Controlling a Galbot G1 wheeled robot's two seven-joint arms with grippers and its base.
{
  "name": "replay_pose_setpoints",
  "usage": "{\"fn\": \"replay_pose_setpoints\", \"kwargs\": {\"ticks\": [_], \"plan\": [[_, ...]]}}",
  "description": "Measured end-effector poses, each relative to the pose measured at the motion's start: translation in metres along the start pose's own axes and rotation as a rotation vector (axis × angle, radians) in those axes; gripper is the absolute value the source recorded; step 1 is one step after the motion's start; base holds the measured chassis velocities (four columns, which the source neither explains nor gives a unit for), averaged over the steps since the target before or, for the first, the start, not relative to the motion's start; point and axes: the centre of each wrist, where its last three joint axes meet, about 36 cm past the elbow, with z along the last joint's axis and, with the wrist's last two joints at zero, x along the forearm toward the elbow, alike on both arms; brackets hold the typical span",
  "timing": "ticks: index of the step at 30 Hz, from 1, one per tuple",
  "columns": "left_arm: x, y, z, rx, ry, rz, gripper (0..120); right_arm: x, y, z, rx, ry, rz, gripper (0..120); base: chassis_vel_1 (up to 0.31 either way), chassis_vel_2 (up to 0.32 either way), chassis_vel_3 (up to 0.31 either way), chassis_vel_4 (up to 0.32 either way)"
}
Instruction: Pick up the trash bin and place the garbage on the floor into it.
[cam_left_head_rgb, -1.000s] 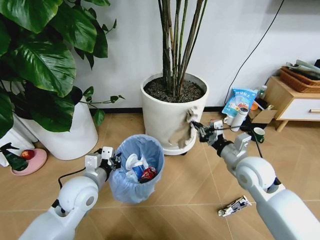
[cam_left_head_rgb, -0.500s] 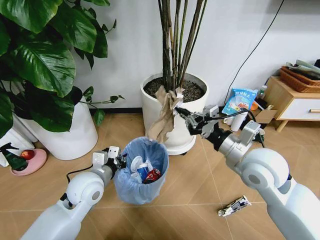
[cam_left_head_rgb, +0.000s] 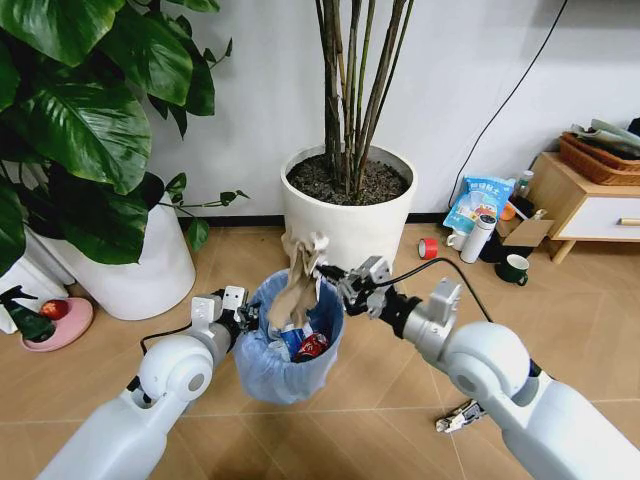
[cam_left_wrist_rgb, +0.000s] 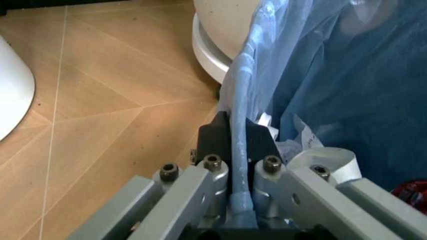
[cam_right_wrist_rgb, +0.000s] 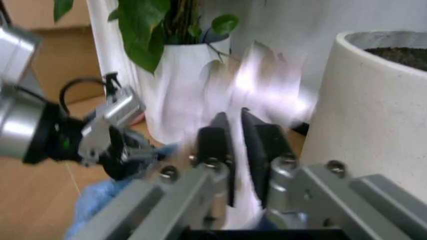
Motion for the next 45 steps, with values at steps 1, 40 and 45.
{"fn": "replay_pose_setpoints", "kwargs": {"ticks": [1, 40, 45], "plan": [[0.000, 0.000, 0.000, 0.000, 0.000, 0.000, 0, 0.000, 0.000, 0.000, 0.000, 0.000, 0.000, 8, 0.000, 0.000, 0.000, 0.000], [0.022, -0.013, 0.009, 0.046, -0.110, -0.061, 0, 0.092, 0.005, 0.190, -0.622, 0.403, 1.165, 100, 0.000, 0.000, 0.000, 0.000], [0.025, -0.015, 0.010, 0.044, -0.114, -0.056, 0, 0.104, -0.005, 0.218, -0.736, 0.472, 1.230, 100, 0.000, 0.000, 0.000, 0.000]]}}
